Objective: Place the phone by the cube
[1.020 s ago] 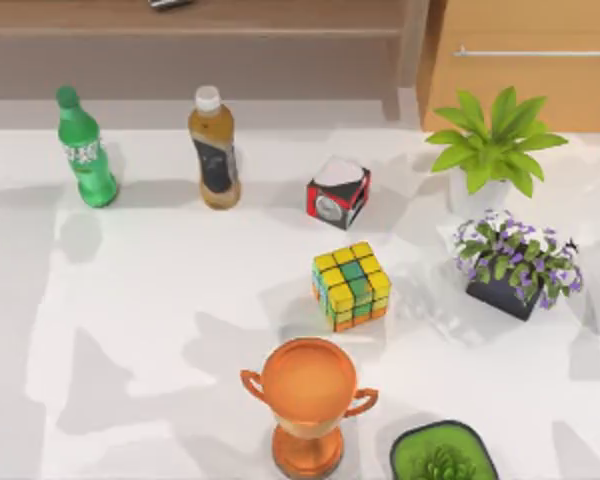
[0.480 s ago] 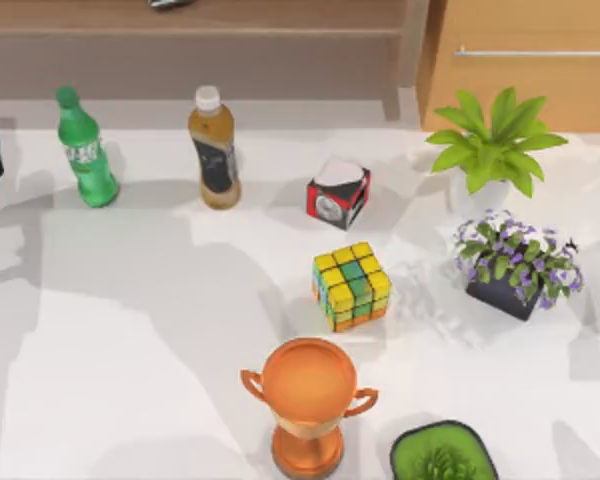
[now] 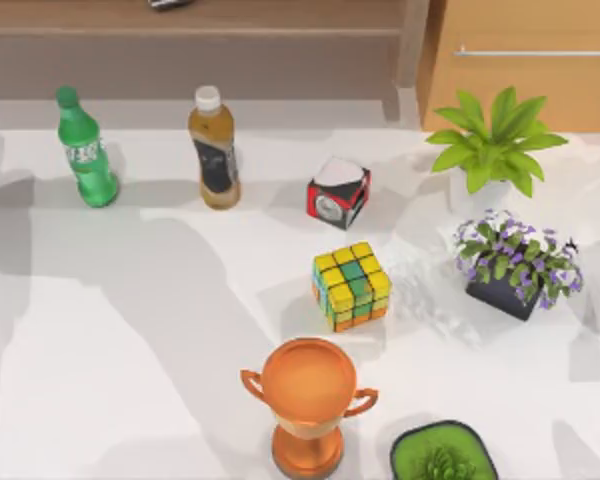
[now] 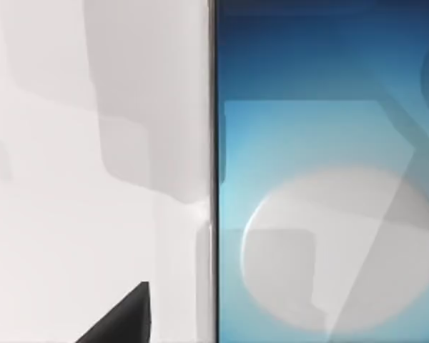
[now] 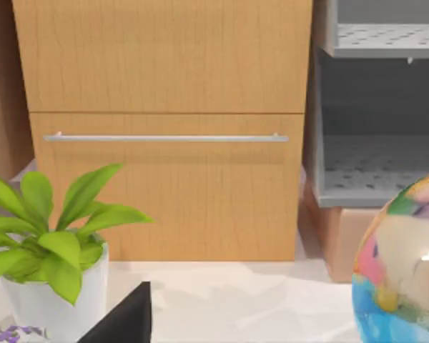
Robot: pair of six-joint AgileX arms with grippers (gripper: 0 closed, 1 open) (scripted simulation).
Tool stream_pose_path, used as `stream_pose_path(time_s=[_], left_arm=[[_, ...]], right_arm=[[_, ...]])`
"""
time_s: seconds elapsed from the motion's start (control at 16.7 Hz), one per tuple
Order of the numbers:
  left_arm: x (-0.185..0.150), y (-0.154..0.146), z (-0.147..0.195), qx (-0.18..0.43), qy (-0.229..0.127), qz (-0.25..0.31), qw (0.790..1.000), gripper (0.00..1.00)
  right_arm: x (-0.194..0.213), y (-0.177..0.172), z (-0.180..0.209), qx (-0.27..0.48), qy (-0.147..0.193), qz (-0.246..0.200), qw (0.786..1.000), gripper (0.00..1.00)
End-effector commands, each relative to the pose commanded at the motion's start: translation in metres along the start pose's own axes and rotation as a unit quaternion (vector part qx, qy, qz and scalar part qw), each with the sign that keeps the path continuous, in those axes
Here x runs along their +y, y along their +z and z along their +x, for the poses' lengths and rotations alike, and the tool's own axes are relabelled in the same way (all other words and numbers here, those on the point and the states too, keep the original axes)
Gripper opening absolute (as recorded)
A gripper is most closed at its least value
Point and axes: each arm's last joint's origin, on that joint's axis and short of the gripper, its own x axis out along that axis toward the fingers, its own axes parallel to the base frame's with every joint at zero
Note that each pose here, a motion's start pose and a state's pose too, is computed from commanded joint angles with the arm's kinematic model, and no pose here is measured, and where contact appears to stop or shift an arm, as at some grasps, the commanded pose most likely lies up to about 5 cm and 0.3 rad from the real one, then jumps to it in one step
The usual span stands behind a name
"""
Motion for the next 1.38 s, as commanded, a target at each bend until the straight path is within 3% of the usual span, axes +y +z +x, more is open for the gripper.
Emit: stream_pose_path(time_s=[0.72, 1.38], left_arm=[[0.0, 0.0, 0.04, 0.0, 0.0, 0.0, 1.0, 1.0], [0.0, 0.0, 0.04, 0.0, 0.0, 0.0, 1.0, 0.17]], right_arm=[[0.0, 0.0, 0.0, 0.0, 0.0, 0.0, 1.0, 1.0], [0.0, 0.0, 0.0, 0.0, 0.0, 0.0, 1.0, 1.0]])
